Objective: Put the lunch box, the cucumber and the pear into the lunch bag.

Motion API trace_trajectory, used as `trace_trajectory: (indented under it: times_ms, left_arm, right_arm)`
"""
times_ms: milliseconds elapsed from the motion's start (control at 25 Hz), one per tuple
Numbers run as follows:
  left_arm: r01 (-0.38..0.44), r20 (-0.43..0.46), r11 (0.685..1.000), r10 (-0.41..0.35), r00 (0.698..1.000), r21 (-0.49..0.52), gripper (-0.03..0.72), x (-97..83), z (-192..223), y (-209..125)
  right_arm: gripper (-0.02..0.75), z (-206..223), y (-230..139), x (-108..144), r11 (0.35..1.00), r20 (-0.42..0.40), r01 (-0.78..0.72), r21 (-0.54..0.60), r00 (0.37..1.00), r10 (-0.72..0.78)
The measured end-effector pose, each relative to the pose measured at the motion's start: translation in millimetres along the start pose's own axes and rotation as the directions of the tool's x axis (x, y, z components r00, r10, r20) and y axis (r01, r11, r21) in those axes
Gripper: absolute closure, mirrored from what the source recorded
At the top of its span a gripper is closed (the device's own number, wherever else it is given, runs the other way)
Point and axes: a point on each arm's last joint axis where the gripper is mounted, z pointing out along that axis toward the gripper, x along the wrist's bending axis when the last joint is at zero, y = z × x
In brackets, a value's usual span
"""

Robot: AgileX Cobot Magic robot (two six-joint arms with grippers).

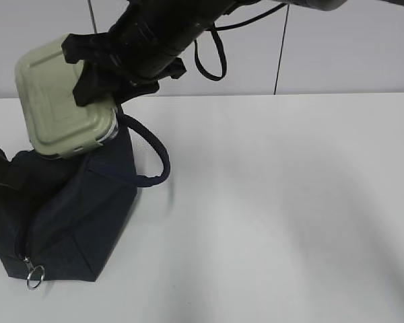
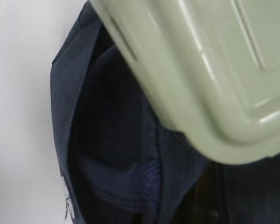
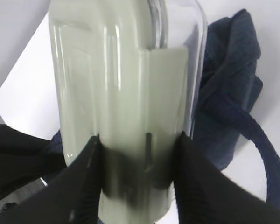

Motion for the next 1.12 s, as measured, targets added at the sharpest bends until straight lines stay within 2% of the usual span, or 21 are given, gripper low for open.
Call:
trace_trajectory:
  times_ms: [240,360,720,920,1120]
  left_arm:
    - [0.0,-0.001,1.0,0.0,1.0,-0.004,0.706,0.1,0.0,0.4]
    - [0.001,-0.001,1.0,-0.001,1.0,-0.005,0.706,0.1,0.0,0.4]
    - [0.013,0.0,0.999,-0.013,1.0,-0.029,0.706,0.0,0.0,2.6]
    - [0.028,0.004,0.998,-0.028,1.0,-0.056,0.706,-0.1,-0.1,5.0]
    - [0.038,0.001,0.995,-0.038,0.999,-0.089,0.706,0.3,-0.3,8.0]
  right_arm:
    - [0.433,-1.1,-8.7,-12.5,0.988,0.148,-0.135,0.075,0.981,0.123]
    - [0.433,-1.9,-12.9,-14.9,0.979,0.184,-0.172,0.112,0.971,0.149]
    - [0.433,1.6,-22.3,6.5,0.945,0.073,-0.251,0.21,0.968,0.24]
    - [0.433,1.0,-32.2,14.3,0.92,0.076,-0.243,0.306,0.97,0.231]
    - [0.433,-0.3,-33.6,14.0,0.91,0.095,-0.267,0.318,0.964,0.25]
